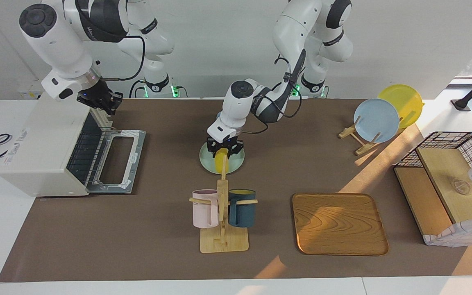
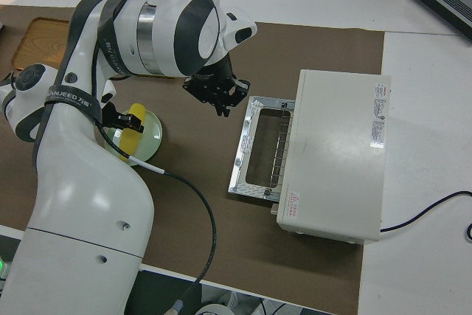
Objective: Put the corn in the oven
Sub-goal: 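Lower the corn onto the green plate and open the left gripper, then withdraw the left gripper while the right gripper grasps the green plate, then carry the plate with corn into the open oven with the right gripper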
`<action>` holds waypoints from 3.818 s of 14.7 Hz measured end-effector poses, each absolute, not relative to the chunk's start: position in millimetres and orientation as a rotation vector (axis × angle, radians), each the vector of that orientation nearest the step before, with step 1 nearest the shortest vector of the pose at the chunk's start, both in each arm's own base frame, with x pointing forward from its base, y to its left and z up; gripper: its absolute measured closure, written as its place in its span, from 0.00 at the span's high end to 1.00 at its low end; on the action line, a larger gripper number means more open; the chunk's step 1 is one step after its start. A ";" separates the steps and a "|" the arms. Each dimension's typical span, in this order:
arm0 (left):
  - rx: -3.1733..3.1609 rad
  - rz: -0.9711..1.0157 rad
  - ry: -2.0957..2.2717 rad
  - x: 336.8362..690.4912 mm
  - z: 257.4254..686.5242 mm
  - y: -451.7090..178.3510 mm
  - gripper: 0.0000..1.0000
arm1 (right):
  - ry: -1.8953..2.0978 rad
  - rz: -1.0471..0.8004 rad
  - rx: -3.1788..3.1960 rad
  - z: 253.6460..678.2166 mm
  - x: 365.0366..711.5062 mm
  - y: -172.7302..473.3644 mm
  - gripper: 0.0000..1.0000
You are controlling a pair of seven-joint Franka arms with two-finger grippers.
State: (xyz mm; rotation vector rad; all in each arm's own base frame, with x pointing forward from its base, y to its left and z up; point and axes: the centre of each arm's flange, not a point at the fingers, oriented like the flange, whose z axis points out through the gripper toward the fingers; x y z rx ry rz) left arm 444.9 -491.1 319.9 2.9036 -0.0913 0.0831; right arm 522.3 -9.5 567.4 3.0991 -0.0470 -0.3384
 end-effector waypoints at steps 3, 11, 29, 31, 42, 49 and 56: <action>2.903 0.084 -0.093 444.7 319.9 -491.1 0.57 | -0.039 -0.350 3.099 563.0 524.4 -8.1 0.32; 2.908 0.120 -0.045 477.7 359.0 -452.3 1.00 | 0.058 -0.282 3.119 548.3 531.6 26.8 1.00; 3.123 -0.057 -0.058 549.4 599.5 -113.2 1.00 | -0.137 -0.074 3.148 336.8 476.0 423.2 0.90; 3.128 -0.105 -0.061 536.5 591.8 -111.8 1.00 | -0.147 -0.068 3.148 332.1 479.2 420.6 0.65; 3.126 -0.092 -0.101 532.5 583.3 -108.9 1.00 | -0.062 -0.045 3.096 309.1 464.1 412.3 0.04; 3.126 -0.088 -0.107 532.5 584.1 -107.7 1.00 | 0.087 -0.095 2.884 397.6 510.6 355.3 0.03; 3.126 -0.086 -0.105 532.3 584.9 -107.0 1.00 | 0.099 -0.298 2.859 443.8 566.4 140.6 0.03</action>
